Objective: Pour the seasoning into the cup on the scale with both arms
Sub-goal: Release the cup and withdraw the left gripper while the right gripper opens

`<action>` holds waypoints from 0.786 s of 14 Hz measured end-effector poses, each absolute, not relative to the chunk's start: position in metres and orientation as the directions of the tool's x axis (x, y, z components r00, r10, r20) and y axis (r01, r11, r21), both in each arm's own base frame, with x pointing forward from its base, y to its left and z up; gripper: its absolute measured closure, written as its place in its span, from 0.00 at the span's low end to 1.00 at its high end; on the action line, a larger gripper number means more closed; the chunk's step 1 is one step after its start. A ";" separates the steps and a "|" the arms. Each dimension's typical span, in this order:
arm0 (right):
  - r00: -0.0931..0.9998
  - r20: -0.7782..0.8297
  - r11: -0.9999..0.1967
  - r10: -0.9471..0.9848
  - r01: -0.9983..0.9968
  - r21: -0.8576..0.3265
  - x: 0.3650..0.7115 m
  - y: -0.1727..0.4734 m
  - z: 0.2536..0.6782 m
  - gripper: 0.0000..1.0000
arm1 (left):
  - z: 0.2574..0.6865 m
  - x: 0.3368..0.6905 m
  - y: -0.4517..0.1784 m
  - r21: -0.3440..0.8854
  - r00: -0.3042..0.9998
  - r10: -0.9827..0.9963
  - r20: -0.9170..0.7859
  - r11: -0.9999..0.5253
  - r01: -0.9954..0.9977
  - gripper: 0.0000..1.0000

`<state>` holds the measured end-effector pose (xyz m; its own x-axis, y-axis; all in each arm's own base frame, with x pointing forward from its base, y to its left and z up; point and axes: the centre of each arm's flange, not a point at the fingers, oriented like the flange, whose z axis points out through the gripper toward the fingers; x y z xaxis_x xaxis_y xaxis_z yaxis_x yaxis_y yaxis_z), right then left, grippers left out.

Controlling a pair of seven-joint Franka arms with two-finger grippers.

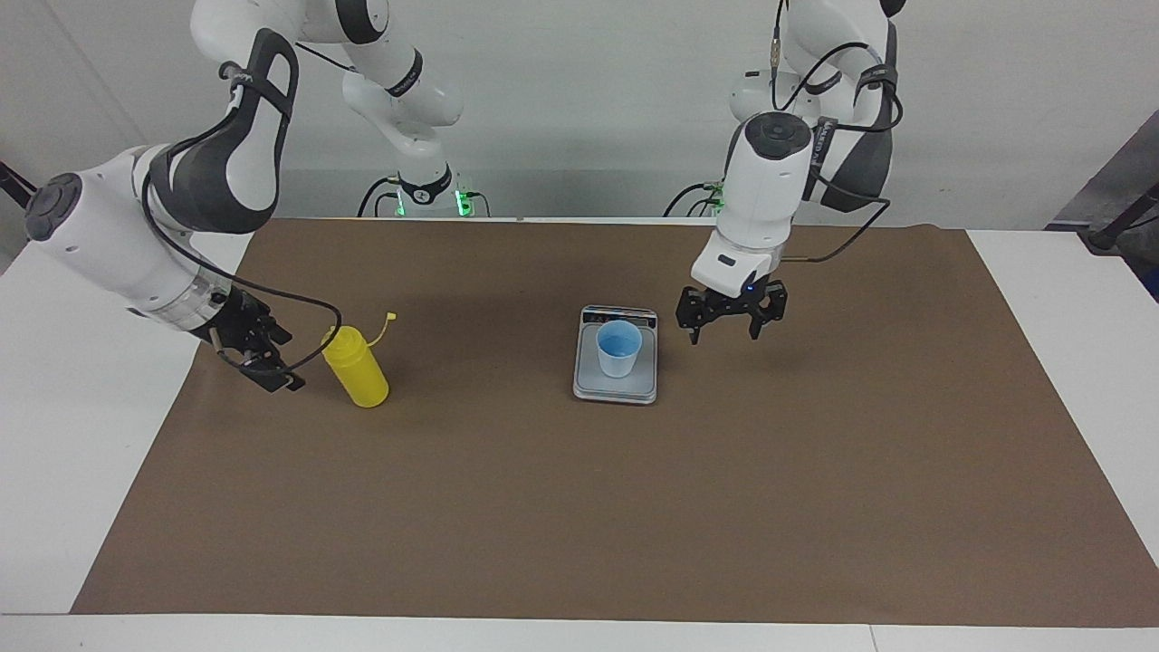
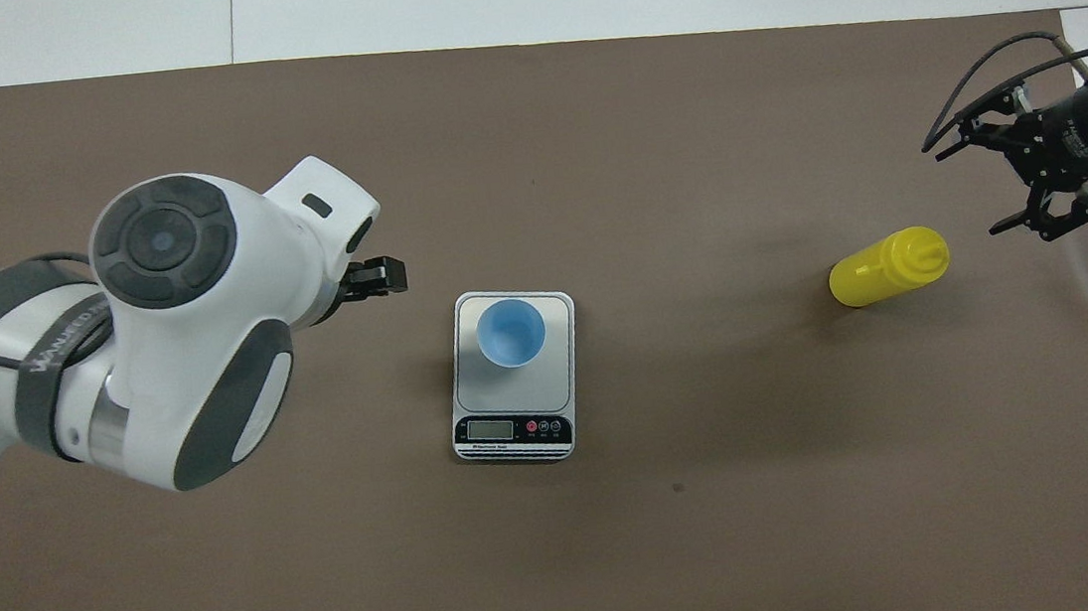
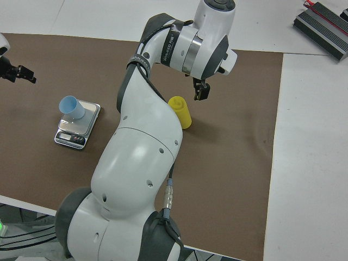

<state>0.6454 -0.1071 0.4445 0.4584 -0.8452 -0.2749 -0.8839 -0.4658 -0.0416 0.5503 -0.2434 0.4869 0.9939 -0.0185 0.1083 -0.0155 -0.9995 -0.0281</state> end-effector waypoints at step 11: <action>0.308 -0.500 -0.369 -0.810 -0.929 0.026 0.641 -0.117 0.334 0.00 | 0.597 0.555 -0.061 -0.041 0.984 -0.171 0.054 -0.985 -0.168 0.00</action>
